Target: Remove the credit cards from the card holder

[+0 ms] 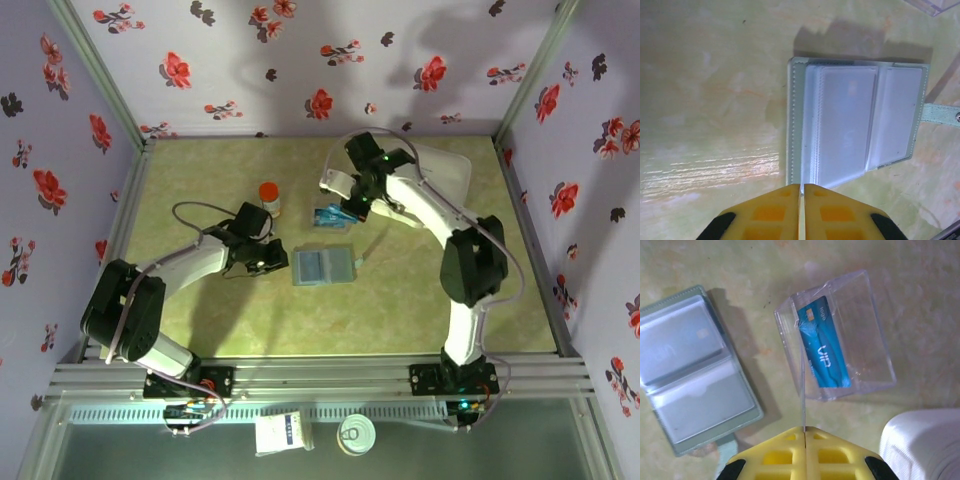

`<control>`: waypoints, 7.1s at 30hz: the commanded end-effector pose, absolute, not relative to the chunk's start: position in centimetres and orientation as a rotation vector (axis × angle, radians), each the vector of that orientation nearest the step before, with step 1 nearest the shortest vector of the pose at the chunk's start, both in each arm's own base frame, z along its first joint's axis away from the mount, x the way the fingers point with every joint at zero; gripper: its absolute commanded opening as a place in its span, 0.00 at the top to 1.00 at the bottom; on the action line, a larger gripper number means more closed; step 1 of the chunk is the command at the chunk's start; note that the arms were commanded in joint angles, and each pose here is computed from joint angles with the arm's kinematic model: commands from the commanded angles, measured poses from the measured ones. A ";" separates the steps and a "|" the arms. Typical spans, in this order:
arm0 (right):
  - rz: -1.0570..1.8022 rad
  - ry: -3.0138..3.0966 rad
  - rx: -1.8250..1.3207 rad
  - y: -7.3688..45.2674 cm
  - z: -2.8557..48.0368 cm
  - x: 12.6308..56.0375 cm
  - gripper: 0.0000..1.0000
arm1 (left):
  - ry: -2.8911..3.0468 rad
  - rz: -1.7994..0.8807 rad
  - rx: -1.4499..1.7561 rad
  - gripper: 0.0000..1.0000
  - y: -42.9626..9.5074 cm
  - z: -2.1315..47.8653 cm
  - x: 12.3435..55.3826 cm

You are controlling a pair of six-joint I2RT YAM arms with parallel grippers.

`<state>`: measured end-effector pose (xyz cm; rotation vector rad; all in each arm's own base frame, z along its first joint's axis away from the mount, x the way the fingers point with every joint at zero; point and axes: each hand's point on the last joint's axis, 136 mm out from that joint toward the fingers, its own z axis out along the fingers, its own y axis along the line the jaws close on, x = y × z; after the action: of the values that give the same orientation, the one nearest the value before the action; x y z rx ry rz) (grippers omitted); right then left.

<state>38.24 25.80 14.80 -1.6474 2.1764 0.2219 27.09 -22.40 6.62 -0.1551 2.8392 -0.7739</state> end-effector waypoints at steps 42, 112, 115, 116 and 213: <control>0.075 2.135 -1.569 28.1 14.5 44.0 0.76 | 2.863 -0.770 -0.240 0.91 -20.7 6.0 27.4; 0.930 2.935 0.033 31.8 3.1 27.3 0.73 | 2.999 -0.635 -0.035 1.00 -24.1 1.4 25.6; 0.878 2.936 0.032 31.0 3.2 27.2 0.73 | 3.005 -0.628 -0.034 1.00 -24.1 1.2 25.6; 0.879 2.928 0.035 30.9 3.3 27.3 0.73 | 3.008 -0.626 -0.034 1.00 -24.1 1.2 25.6; 0.971 2.717 0.236 24.3 9.8 29.0 0.70 | 2.825 -1.007 0.002 0.46 -32.4 7.1 30.6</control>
<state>28.87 23.15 9.96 0.2404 2.7146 0.9240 30.47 -34.54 6.24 0.0031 2.8412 -1.0535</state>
